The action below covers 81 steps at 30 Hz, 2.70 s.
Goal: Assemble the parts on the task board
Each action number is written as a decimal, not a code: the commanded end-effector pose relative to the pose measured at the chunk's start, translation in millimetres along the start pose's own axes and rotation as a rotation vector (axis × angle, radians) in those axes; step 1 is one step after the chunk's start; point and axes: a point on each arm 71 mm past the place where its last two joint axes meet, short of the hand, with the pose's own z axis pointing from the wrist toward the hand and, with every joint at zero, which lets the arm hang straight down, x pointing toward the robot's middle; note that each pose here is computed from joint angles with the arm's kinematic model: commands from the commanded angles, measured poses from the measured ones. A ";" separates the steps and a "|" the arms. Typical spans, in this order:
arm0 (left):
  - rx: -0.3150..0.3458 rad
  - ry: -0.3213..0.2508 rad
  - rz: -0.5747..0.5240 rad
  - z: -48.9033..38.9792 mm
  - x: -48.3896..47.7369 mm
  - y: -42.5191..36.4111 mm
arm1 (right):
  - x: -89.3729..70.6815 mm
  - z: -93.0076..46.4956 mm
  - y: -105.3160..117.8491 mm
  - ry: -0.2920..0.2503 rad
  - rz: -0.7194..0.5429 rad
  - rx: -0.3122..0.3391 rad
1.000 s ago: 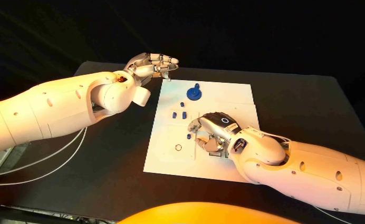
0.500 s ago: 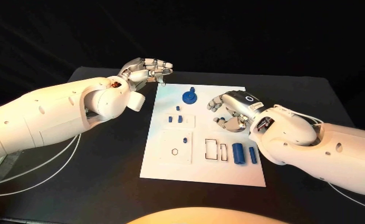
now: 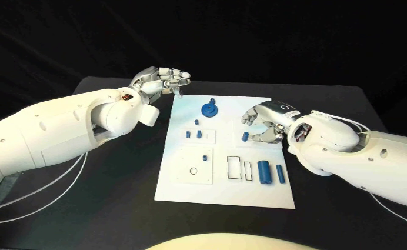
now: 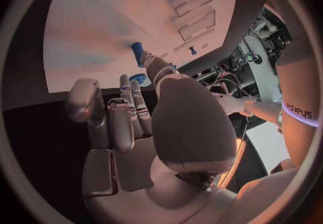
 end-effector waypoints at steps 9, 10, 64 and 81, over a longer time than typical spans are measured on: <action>0.006 0.020 -0.002 0.1 1.9 -1.2 | 11.9 3.8 1.4 0.104 -0.008 -0.011; 0.006 0.019 -0.002 0.1 1.7 -1.2 | 12.2 4.1 1.8 0.101 -0.004 -0.013; -0.007 0.022 0.002 2.5 0.7 0.7 | -17.8 -11.0 27.5 -0.036 0.219 -0.031; -0.007 0.029 0.000 4.2 3.2 1.5 | 20.1 -1.2 105.2 0.021 0.265 -0.230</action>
